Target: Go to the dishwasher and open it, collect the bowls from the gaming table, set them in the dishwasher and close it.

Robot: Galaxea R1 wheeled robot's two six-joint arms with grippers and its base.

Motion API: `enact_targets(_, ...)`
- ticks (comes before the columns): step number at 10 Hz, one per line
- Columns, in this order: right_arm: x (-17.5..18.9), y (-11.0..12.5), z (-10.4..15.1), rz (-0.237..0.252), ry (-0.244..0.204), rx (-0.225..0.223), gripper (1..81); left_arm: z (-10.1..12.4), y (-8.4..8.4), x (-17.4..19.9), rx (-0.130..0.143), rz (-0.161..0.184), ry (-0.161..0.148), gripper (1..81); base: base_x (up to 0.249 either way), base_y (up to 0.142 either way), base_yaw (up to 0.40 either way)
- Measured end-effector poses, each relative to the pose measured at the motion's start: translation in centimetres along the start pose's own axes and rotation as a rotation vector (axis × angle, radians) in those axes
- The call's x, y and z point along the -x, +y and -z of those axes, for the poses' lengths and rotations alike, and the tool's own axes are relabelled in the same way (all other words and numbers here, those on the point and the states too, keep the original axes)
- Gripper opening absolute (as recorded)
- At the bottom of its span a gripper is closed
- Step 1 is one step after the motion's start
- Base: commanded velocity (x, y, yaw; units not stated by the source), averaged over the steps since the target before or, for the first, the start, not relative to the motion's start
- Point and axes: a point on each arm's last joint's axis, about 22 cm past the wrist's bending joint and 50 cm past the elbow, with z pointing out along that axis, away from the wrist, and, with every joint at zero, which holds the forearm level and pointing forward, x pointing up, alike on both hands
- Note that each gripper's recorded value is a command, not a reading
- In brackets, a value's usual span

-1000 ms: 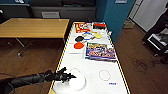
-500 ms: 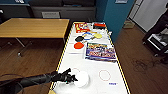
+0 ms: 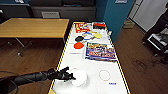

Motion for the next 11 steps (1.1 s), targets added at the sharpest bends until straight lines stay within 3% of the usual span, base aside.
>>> enact_targets(1, 0.0, 0.0, 0.0, 0.0, 0.0, 0.0, 1.0, 1.8, 0.5, -0.7, 0.009, -0.019, 0.02, 1.0, 0.0, 0.0, 0.0)
enact_targets(2, 0.0, 0.0, 0.0, 0.0, 0.0, -0.001, 1.0, 3.7, 0.0, -1.0, 0.004, -0.021, 0.037, 1.0, 0.0, 0.0, 0.0)
enact_targets(4, 0.1, -0.1, 0.1, 0.001, 0.0, -0.003, 1.0, 7.5, -2.2, -0.1, -0.029, -0.012, 0.056, 1.0, 0.0, 0.0, 0.0)
enact_targets(7, -0.2, -0.6, 0.1, 0.018, 0.024, -0.023, 1.0, 14.3, -2.6, 1.9, -0.051, -0.076, 0.105, 1.0, 0.0, 0.0, 0.0)
enact_targets(8, -0.5, -0.9, 0.1, 0.025, 0.034, -0.032, 1.0, 15.2, -3.6, 3.7, -0.067, -0.084, 0.095, 1.0, 0.0, 0.0, 0.0)
enact_targets(11, -0.5, -1.6, 0.0, 0.045, 0.053, -0.056, 1.0, 14.7, -7.0, 11.3, -0.104, -0.092, 0.006, 1.0, 0.0, 0.0, 0.0)
